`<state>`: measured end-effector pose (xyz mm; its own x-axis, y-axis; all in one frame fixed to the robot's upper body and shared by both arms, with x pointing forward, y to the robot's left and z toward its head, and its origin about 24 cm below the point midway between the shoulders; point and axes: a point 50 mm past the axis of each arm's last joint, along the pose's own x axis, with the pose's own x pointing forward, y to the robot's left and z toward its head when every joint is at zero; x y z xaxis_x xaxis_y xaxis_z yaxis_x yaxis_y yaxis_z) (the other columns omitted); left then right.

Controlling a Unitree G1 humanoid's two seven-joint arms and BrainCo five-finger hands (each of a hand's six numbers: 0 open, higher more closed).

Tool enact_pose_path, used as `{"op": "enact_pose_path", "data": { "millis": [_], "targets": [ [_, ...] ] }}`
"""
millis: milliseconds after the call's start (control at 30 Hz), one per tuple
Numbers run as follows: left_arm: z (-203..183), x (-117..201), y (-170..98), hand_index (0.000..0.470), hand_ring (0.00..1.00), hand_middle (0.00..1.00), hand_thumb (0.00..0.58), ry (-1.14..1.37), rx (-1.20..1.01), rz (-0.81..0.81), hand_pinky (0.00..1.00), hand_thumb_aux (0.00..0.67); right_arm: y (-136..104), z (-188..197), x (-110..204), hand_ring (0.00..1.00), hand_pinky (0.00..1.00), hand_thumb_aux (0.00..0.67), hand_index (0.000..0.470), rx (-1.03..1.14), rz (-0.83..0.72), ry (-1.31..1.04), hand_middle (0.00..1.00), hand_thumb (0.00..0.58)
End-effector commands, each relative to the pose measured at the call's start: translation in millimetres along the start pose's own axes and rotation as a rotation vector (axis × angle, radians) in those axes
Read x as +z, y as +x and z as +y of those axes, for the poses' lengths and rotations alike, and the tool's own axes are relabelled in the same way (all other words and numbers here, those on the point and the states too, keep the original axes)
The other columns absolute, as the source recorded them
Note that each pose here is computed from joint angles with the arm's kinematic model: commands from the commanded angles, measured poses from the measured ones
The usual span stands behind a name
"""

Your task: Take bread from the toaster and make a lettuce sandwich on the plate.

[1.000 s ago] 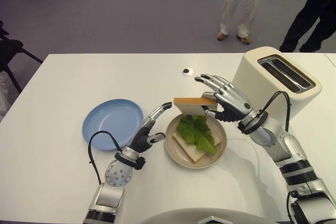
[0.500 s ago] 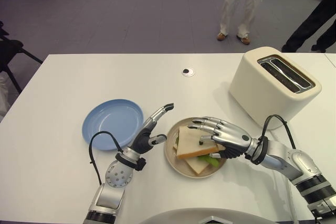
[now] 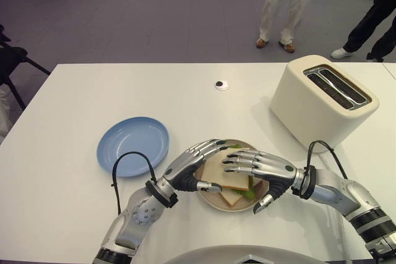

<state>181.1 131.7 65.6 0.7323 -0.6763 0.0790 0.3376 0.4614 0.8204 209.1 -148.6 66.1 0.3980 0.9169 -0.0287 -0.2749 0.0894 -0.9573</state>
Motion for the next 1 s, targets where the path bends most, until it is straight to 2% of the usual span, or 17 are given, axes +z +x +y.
{"op": "enact_pose_path", "data": {
  "millis": [33,133,200,333,367,400,433,467,600,733,1000],
  "targets": [
    [5,3,-6,0.000,0.00,0.00,0.000,0.117,-0.049,0.019,0.00,0.000,-9,-39,-7,0.00,0.00,0.000,0.000,-0.164,0.030,-0.091,0.00,0.000],
    [24,4,-7,0.000,0.00,0.00,0.000,0.152,0.069,0.027,0.00,0.000,-15,-62,-8,0.00,0.00,0.000,0.000,-0.305,0.044,-0.109,0.00,0.000],
    [36,6,-11,0.000,0.00,0.00,0.000,0.126,0.141,0.024,0.00,0.000,-21,-63,-6,0.00,0.00,0.000,0.000,-0.309,0.047,-0.041,0.00,0.000],
    [31,17,-41,0.000,0.00,0.00,0.000,-0.017,-0.027,0.008,0.00,0.000,-51,-31,7,0.00,0.00,0.000,0.000,0.045,0.054,0.251,0.00,0.000],
    [25,19,-51,0.026,0.00,0.00,0.062,-0.048,-0.109,0.024,0.00,0.037,-58,-31,8,0.00,0.00,0.000,0.000,0.096,0.069,0.277,0.00,0.000],
    [18,21,-60,0.142,0.00,0.00,0.297,-0.066,-0.188,0.040,0.00,0.202,-64,-31,11,0.13,0.13,0.100,0.070,0.132,0.077,0.295,0.13,0.160],
    [13,24,-70,0.470,1.00,1.00,0.580,-0.096,-0.269,0.055,1.00,0.670,-69,-31,15,0.93,0.93,0.670,0.470,0.169,0.079,0.312,0.93,0.580],
    [10,27,-77,0.470,1.00,1.00,0.580,-0.120,-0.330,0.070,1.00,0.670,-72,-29,20,1.00,1.00,0.670,0.470,0.210,0.076,0.325,1.00,0.580],
    [-1,29,-82,0.470,1.00,1.00,0.580,-0.101,-0.501,0.107,1.00,0.670,-69,7,42,1.00,1.00,0.670,0.470,0.423,0.063,0.323,1.00,0.580],
    [-26,17,-78,0.470,1.00,1.00,0.580,-0.038,-0.624,0.154,1.00,0.670,-60,40,45,1.00,1.00,0.670,0.470,0.542,0.097,0.296,1.00,0.580],
    [-51,0,-55,0.470,1.00,1.00,0.580,0.115,-0.595,0.136,1.00,0.670,-44,77,34,1.00,1.00,0.670,0.470,0.575,0.184,0.242,1.00,0.580]
  ]
}}
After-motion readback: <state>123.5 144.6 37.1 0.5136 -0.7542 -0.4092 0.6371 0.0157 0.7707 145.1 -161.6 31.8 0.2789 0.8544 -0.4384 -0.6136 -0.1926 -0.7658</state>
